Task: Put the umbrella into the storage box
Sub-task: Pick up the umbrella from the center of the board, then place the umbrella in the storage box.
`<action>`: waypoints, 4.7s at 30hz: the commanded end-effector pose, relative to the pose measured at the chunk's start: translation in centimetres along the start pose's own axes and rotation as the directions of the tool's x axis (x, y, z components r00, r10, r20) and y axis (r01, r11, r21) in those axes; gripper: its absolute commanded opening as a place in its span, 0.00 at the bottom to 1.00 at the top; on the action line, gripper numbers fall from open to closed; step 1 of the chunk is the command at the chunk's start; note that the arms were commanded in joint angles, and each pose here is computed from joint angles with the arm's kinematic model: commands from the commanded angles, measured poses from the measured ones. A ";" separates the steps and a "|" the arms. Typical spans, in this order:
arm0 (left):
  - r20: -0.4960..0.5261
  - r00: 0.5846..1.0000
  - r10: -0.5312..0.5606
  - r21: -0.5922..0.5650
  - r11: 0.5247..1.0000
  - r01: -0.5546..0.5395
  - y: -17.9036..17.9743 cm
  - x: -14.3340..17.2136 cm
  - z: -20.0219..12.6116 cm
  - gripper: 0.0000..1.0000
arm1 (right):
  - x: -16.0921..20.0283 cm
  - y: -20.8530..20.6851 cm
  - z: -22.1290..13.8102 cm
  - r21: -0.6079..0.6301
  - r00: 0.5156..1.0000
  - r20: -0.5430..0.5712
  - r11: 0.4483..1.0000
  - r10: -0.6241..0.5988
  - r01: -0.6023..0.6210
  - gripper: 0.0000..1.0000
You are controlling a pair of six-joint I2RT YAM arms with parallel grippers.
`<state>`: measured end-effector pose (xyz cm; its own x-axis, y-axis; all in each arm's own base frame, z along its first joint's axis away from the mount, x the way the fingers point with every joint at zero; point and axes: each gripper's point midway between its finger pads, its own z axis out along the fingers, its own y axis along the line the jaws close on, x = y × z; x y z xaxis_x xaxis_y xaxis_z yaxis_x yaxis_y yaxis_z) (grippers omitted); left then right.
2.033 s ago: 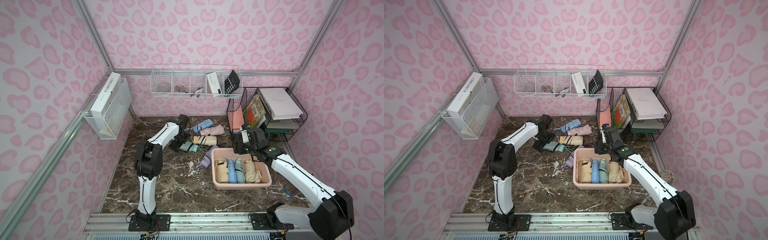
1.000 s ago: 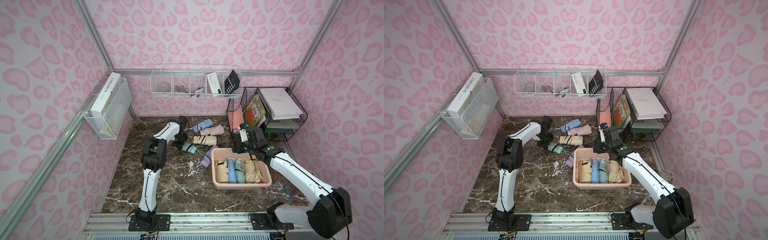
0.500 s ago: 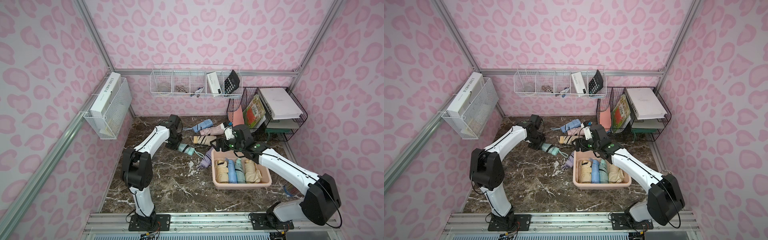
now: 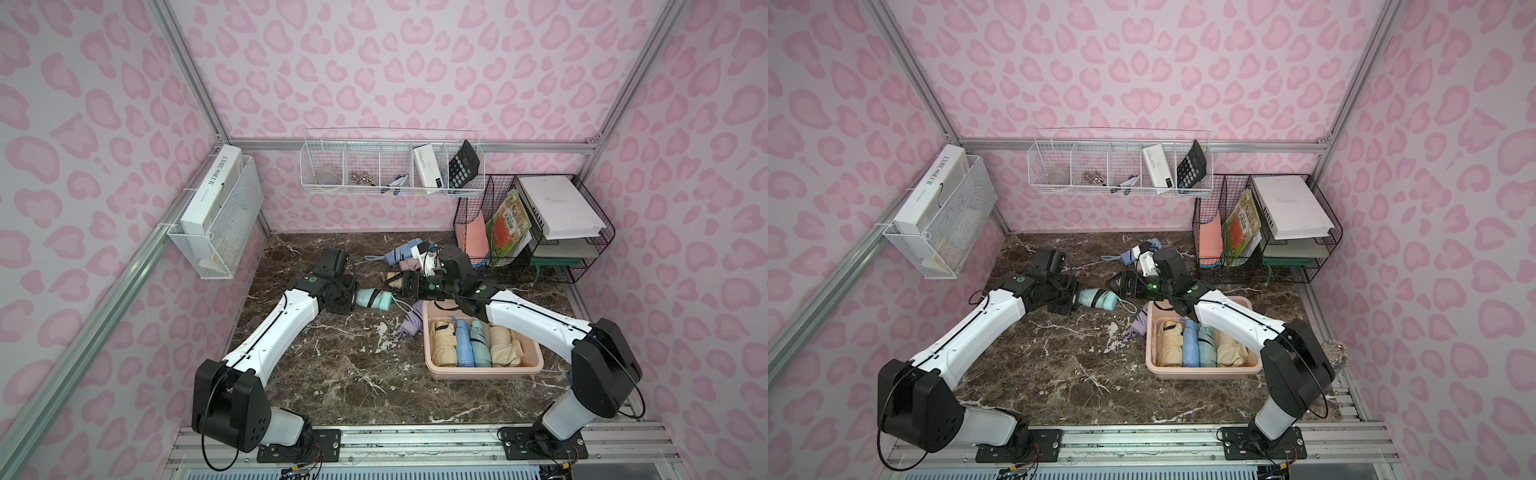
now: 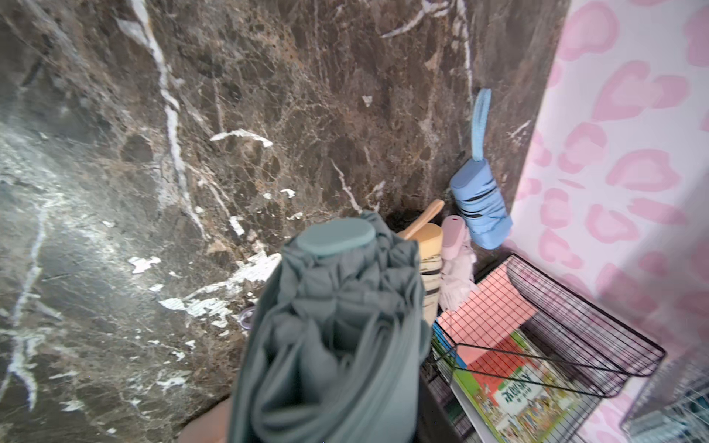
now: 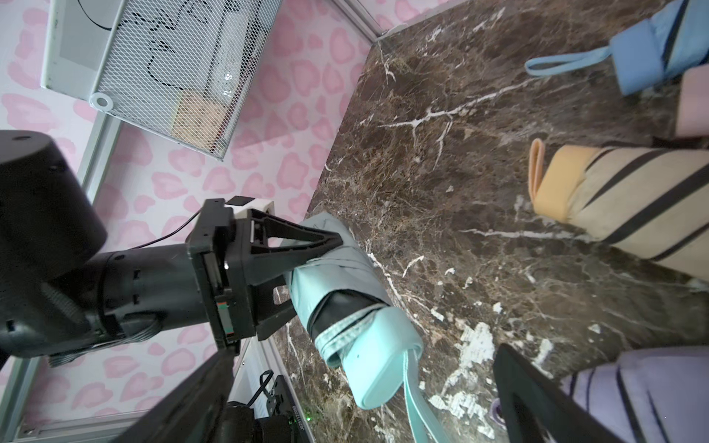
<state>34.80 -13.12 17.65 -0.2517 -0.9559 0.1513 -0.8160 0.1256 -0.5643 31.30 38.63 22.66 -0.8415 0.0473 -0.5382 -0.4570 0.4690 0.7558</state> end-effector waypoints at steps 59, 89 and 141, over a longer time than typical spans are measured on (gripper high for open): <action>0.347 -0.792 0.502 -0.004 -0.844 -0.537 1.1 15.9 -12.5 0.95 | 1.6 3.6 -11.2 -0.048 0.956 -0.216 0.980 -0.197 0.191 0.21; 0.326 -0.843 0.428 -0.046 -0.884 -0.466 1.1 18.1 -8.0 0.13 | 1.0 6.0 -13.0 -0.179 0.979 -0.145 0.977 -0.145 0.118 0.56; -0.247 -0.002 0.969 -0.335 -0.087 -0.938 7.7 25.6 2.4 0.00 | -0.7 -6.9 -34.5 0.672 0.899 0.399 0.724 -0.181 -0.153 0.83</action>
<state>22.66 -37.82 15.22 -0.9268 0.1945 -0.3211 0.1577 0.9779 0.1372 25.47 4.75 30.96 -0.5479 0.3198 -0.7730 0.0003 0.9241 0.3821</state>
